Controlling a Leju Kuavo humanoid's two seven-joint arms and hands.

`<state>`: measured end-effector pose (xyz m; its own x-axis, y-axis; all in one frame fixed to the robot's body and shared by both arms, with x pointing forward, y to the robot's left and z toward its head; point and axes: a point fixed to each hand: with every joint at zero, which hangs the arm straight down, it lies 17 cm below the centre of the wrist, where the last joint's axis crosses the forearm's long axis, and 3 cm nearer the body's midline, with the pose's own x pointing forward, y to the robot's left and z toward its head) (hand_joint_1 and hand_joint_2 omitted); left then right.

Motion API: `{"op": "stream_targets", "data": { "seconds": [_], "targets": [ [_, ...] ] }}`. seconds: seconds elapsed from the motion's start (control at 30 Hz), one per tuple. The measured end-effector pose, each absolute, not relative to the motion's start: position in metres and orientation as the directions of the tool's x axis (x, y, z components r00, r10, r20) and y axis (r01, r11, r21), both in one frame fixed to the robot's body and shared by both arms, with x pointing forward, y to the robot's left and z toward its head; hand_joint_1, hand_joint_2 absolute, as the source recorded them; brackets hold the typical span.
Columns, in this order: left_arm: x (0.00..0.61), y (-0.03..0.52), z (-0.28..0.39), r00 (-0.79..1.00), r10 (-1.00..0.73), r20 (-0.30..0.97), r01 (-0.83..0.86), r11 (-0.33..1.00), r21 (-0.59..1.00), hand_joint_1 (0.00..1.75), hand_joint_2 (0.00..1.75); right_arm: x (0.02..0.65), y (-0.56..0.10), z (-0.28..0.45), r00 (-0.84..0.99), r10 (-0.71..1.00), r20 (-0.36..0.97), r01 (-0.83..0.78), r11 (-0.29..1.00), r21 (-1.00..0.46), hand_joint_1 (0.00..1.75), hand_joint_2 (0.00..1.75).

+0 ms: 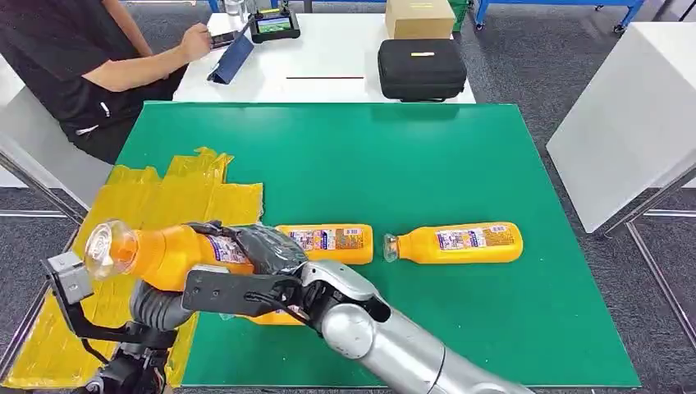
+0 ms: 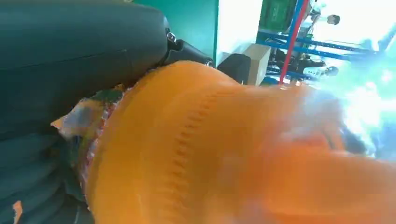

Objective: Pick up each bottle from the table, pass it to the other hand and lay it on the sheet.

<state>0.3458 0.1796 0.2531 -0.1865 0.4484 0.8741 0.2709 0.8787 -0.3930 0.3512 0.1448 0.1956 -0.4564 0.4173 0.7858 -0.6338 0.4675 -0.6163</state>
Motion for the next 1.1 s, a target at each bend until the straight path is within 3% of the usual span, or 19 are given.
{"op": "stream_targets", "data": {
  "seconds": [0.87,1.1],
  "targets": [
    [0.343,0.181,0.251,-0.190,0.446,0.875,0.270,0.880,-0.390,1.75,1.75,0.342,0.141,0.184,-0.463,0.428,0.776,-0.629,0.459,-0.628,0.00,0.00],
    [0.337,0.217,0.268,-0.369,0.308,0.877,0.134,0.951,-0.278,1.75,1.75,0.345,0.108,0.160,-0.536,0.428,0.728,-0.549,0.478,-0.686,0.00,0.00]
  ]
}}
